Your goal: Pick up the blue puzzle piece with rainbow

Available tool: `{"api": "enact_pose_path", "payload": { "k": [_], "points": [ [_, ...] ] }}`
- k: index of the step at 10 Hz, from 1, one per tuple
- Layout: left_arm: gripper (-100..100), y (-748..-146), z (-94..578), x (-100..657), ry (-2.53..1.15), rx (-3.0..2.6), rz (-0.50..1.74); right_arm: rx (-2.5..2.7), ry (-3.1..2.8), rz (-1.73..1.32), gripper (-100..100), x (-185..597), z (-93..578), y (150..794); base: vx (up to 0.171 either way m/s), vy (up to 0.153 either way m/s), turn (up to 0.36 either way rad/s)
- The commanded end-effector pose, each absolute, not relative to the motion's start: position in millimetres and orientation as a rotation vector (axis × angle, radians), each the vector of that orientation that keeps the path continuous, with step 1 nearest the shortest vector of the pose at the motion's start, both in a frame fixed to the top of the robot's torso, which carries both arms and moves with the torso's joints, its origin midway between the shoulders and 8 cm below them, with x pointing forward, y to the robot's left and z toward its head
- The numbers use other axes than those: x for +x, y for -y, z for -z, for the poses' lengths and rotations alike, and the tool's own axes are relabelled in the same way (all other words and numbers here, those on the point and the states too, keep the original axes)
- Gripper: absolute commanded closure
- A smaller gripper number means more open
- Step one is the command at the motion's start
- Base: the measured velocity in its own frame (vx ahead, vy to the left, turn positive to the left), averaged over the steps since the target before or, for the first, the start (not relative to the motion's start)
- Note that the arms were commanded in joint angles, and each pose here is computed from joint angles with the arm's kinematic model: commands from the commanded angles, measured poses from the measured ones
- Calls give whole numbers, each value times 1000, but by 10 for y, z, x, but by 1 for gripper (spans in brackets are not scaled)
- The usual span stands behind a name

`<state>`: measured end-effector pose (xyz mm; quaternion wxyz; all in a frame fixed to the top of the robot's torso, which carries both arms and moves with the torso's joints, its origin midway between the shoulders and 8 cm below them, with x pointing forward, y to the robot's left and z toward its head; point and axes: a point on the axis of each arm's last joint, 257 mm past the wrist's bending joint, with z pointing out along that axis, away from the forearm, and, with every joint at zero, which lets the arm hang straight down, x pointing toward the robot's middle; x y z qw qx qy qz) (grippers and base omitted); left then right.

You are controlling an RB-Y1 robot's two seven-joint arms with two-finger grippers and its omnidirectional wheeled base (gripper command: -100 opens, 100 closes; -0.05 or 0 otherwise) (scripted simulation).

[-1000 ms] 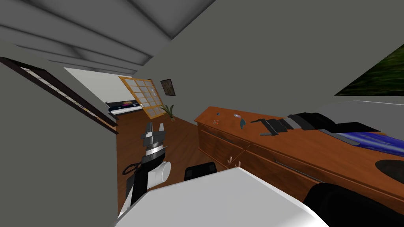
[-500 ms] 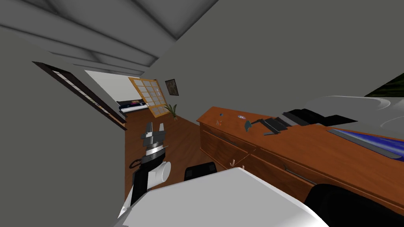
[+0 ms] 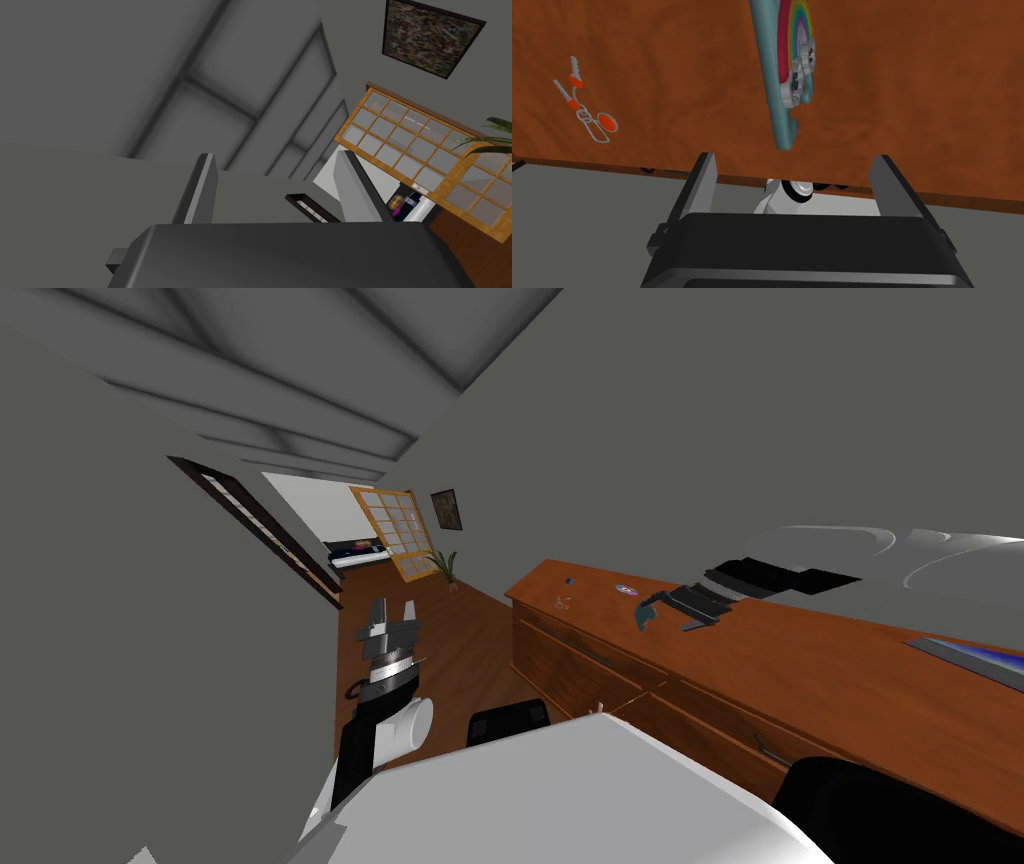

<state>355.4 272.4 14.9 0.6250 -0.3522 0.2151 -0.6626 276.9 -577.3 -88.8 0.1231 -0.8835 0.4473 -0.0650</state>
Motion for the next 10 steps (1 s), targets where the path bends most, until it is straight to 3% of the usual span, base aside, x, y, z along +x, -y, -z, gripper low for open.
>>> {"api": "enact_pose_path", "payload": {
  "k": [1,7,8,9,10],
  "points": [
    [0,-2724,-149,3554,-493,-808,1521,-2654,-1297,169,-100,2770,901,5871,8,-2,115],
    [0,-2724,-149,3554,-493,-808,1521,-2842,-1296,100,-100,2700,935,6157,5,-13,108],
    [0,-2724,-149,3554,-494,-808,1521,-2847,-1294,99,0,2698,935,6165,0,0,0],
    [0,-2724,-149,3554,-494,-808,1521,-2836,-1319,97,-100,2626,1038,6216,-7,2,130],
    [0,-2724,-149,3554,-493,-808,1521,-2831,-1332,96,-100,2589,1090,6242,-13,1,151]
  ]
}}
